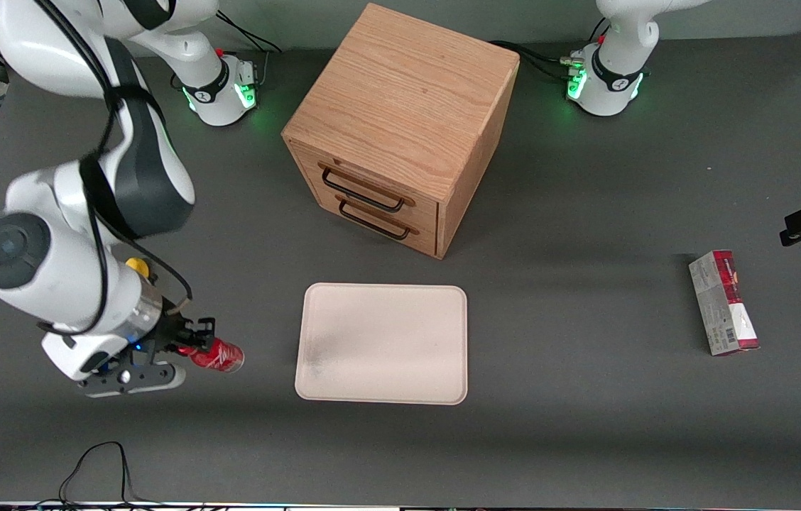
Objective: Place coke bottle on tray
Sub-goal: 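Lift the bottle and carry it over the white tray's edge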
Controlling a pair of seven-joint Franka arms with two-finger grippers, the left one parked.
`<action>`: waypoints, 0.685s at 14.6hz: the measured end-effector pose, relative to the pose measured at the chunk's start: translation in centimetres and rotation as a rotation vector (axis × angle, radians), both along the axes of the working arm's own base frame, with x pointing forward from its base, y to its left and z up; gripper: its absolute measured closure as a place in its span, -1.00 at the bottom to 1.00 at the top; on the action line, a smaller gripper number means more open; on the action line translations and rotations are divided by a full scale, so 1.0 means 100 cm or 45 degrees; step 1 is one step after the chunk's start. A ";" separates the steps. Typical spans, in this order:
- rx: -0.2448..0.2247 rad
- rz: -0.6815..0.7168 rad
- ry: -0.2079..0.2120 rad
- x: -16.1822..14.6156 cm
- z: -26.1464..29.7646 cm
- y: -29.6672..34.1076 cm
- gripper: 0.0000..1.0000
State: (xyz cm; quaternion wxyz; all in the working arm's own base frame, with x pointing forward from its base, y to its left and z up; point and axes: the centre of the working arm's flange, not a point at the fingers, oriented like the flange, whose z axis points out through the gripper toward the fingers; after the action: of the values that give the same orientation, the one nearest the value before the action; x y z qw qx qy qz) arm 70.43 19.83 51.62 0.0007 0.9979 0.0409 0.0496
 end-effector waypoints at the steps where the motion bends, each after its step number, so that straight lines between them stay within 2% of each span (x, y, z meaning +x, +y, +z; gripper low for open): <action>1: 0.024 -0.016 -0.002 -0.007 0.007 0.015 0.33; 5: 0.065 -0.076 -0.002 -0.018 -0.009 0.068 0.33; 8: 0.053 -0.093 -0.004 -0.012 -0.061 0.097 0.33; 10: 0.048 -0.087 -0.024 -0.004 -0.110 0.110 0.33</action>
State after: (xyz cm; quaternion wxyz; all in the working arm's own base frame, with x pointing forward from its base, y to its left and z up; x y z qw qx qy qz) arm 69.99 30.80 40.58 -0.0159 0.9981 0.0057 0.0596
